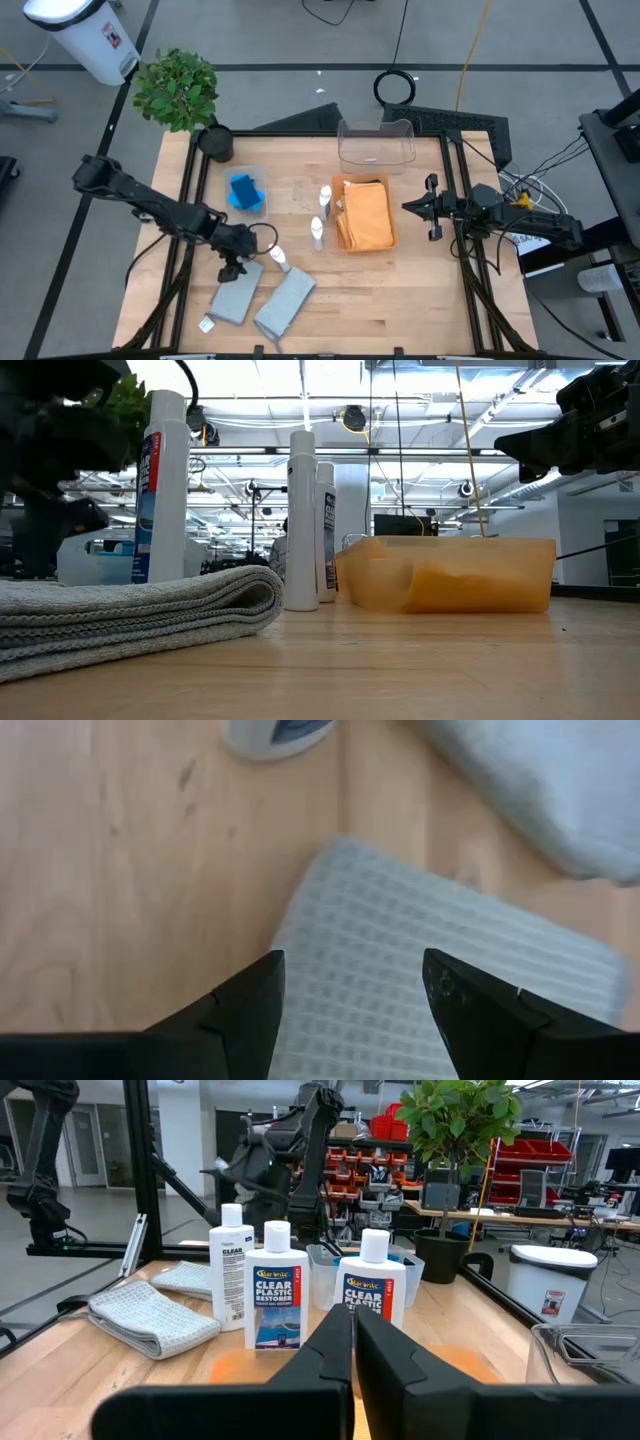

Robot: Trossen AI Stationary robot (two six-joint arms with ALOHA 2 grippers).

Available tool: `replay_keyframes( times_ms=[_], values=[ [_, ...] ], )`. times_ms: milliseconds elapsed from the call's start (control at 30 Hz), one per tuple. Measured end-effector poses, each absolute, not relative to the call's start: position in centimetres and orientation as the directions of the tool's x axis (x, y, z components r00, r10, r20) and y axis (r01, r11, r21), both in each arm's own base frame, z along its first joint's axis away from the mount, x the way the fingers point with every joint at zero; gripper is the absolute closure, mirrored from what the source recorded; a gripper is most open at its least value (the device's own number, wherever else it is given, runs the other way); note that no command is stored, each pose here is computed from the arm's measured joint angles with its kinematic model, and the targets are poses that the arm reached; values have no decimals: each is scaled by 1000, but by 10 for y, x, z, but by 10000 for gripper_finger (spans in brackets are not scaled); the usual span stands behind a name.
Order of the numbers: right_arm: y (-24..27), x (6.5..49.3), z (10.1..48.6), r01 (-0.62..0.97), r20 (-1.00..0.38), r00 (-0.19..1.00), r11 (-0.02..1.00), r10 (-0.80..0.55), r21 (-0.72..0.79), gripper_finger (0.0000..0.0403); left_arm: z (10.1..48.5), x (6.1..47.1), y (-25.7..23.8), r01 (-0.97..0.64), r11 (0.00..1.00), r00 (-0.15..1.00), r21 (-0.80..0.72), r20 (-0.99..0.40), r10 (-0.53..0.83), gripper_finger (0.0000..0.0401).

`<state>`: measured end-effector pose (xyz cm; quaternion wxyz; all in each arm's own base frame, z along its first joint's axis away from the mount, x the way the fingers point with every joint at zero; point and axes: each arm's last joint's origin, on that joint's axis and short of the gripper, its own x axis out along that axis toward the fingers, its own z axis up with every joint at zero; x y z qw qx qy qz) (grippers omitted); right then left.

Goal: Pick & Place Kitchen Items
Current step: Put the gray microfiber cloth into the orange bin

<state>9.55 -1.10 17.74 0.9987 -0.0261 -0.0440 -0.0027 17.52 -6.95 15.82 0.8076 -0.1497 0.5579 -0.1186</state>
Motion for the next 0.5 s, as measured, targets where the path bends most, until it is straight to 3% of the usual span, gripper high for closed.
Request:
replay_keyframes(
  times_ms=[267, 500],
  values=[
    [-11, 96, 177, 7, 88, 996, 999, -3, -52, 403, 141, 180, -70, 27, 956, 280, -292, -916, -288, 160],
    [-11, 96, 177, 7, 88, 996, 999, -3, -52, 403, 133, 176, -71, 73, 941, 158, -332, -927, -339, 160]
  ],
)
